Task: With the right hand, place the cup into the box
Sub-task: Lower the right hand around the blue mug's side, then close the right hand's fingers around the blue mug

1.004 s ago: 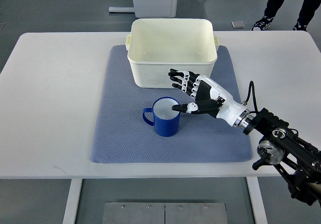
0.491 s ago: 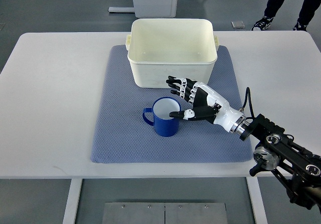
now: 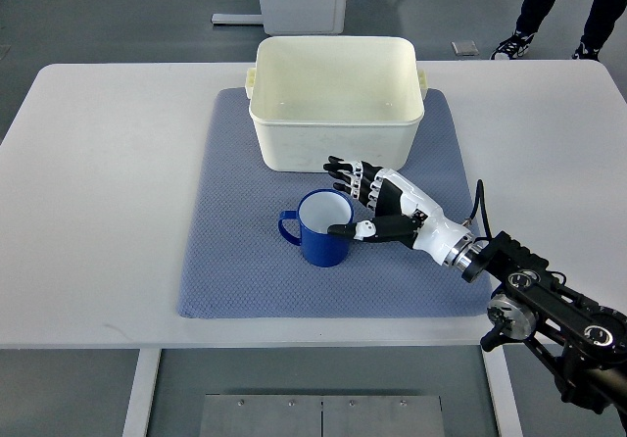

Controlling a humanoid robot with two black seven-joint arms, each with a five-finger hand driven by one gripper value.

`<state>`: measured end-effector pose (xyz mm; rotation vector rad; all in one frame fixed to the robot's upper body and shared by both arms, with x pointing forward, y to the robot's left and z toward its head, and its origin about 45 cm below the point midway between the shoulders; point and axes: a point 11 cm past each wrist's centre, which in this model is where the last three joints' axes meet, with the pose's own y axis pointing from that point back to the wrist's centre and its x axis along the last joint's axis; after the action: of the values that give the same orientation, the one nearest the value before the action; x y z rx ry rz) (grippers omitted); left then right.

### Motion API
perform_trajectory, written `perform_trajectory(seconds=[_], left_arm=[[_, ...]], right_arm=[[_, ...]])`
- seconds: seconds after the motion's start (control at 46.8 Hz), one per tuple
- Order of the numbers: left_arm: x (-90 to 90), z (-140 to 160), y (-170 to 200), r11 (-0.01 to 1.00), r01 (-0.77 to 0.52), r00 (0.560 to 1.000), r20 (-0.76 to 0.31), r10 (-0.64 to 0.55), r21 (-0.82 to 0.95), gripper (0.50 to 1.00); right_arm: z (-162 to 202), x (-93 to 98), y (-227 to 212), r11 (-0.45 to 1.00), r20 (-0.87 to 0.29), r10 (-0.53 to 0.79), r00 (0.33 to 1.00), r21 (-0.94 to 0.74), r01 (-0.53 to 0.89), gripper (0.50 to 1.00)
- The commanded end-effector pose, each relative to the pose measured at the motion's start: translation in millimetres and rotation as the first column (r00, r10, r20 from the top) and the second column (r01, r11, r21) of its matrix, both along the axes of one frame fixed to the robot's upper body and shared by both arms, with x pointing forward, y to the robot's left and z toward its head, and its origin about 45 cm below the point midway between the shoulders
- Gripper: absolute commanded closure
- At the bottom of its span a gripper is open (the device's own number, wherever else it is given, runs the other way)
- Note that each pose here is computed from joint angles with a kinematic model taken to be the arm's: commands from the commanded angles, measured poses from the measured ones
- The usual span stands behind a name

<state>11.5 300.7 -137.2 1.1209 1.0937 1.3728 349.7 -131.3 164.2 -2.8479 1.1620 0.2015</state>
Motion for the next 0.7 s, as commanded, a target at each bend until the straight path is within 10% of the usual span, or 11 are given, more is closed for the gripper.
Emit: perform_trajectory(seconds=[0.0, 0.683], left_arm=[[-0.2, 0, 0, 1.0, 0.0, 1.0, 0.0, 0.0, 0.0, 0.5], [-0.2, 0, 0, 1.0, 0.0, 1.0, 0.0, 0.0, 0.0, 0.5]], right_arm=[[-1, -1.7, 5, 1.0, -0.002, 0.006, 1.0, 0.006, -0.006, 0.507], [-13, -7.2, 25, 1.0, -0.009, 0.013, 1.0, 0.0, -0.013, 0.507]])
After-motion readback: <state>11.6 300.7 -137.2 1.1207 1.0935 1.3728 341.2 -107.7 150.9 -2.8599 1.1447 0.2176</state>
